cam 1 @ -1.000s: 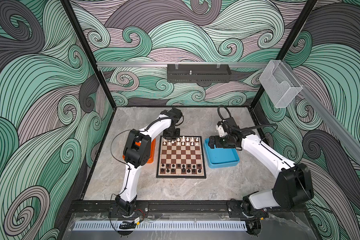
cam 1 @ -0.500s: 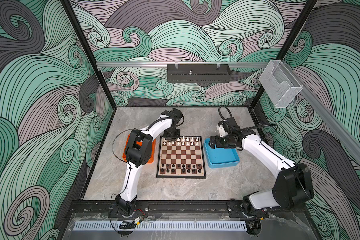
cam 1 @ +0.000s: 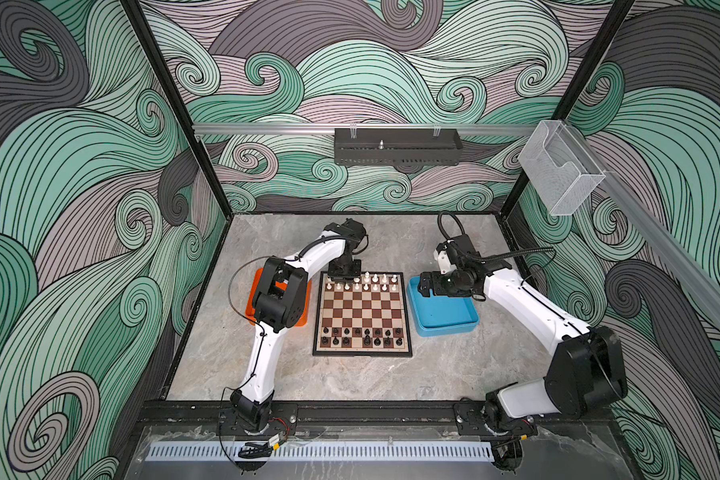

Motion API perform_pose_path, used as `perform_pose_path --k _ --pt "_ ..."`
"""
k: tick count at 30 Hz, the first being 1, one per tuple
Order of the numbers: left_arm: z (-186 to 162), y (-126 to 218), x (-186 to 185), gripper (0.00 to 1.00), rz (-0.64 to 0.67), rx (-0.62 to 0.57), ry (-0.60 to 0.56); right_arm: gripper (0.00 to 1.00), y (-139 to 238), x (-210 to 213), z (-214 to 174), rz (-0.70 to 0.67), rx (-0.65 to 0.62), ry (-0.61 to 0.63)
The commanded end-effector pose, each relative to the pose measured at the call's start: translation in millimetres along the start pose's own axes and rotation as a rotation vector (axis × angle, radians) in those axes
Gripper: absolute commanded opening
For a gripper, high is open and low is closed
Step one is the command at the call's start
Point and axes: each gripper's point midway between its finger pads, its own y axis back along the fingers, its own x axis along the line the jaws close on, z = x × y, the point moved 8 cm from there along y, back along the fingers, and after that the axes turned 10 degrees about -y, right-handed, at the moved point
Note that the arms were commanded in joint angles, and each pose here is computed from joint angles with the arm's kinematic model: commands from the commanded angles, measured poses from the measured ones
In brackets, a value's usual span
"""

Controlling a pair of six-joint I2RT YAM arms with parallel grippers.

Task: Set up the chess pieces on the board
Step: 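Lower the white pawn onto the empty far-row square with the left gripper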

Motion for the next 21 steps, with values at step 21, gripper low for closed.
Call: perform_pose_path --k 21 --pt "8.2 -6.2 -6.8 0.16 -0.003 -0.005 0.007 1.0 -5.0 -4.5 -2.4 -0.001 0.022 -0.008"
